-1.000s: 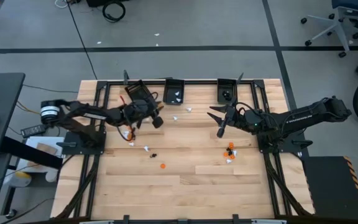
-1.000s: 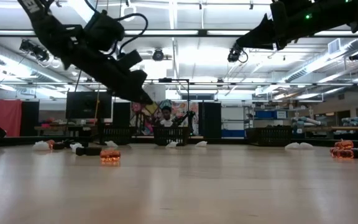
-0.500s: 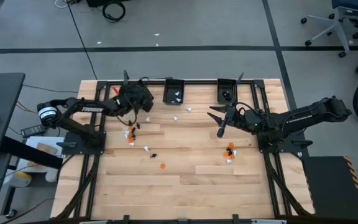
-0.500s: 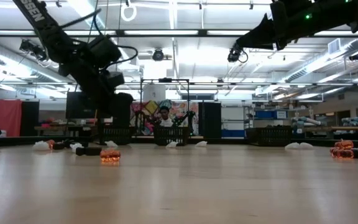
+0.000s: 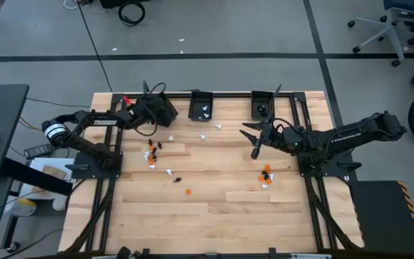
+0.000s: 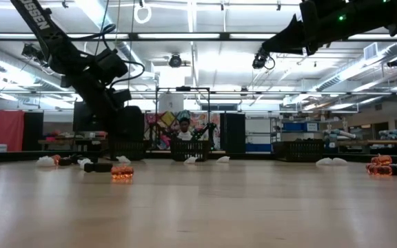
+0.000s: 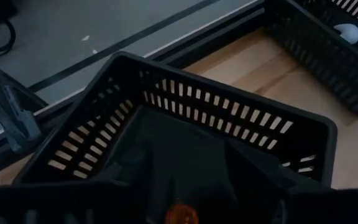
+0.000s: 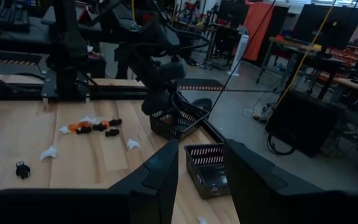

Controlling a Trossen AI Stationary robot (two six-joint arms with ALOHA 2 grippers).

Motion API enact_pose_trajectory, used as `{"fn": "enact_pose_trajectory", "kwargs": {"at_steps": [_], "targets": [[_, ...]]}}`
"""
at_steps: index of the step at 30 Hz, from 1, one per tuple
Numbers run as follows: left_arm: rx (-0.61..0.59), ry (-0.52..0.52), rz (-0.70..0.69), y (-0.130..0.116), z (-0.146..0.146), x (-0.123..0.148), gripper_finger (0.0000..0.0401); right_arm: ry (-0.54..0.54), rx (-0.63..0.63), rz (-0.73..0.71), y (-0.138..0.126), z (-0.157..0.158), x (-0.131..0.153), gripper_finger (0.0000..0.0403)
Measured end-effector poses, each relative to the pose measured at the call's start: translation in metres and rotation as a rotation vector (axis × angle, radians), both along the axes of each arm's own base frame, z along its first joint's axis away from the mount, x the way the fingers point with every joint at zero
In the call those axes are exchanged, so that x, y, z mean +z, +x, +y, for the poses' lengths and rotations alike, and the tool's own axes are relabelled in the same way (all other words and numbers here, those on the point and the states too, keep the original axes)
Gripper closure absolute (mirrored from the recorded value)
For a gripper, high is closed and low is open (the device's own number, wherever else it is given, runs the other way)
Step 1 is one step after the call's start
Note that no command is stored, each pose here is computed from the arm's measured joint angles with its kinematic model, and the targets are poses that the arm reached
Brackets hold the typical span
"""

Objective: Sort Halloween decoration
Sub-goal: Adjust the left black bin

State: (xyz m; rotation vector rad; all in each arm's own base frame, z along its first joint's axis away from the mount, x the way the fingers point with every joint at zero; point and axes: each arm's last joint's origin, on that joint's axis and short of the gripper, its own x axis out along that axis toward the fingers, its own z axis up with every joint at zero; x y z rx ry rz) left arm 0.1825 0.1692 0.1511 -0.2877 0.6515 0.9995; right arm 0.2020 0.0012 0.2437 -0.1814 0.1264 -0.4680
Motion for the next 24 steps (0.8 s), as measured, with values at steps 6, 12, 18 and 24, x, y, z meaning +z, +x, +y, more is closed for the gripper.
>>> {"fn": "enact_pose_trajectory", "kwargs": {"at_steps": [6,12,18,24], "targets": [[-0.039,-0.026,0.039,0.001,0.000,0.001,0.0201,-0.006,-0.002,0.000,0.000,-0.001,0.000,0.0270],[-0.146,-0.084,0.071,0.008,0.000,0.010,0.0200,-0.021,-0.012,-0.006,0.000,-0.003,0.002,0.0270],[-0.274,-0.092,0.208,0.011,-0.008,0.009,0.0206,-0.039,-0.024,-0.001,0.000,-0.006,0.002,0.0270],[-0.451,-0.046,0.327,0.019,-0.022,0.007,0.0218,-0.042,-0.021,0.001,0.000,-0.007,0.002,0.0270]]}}
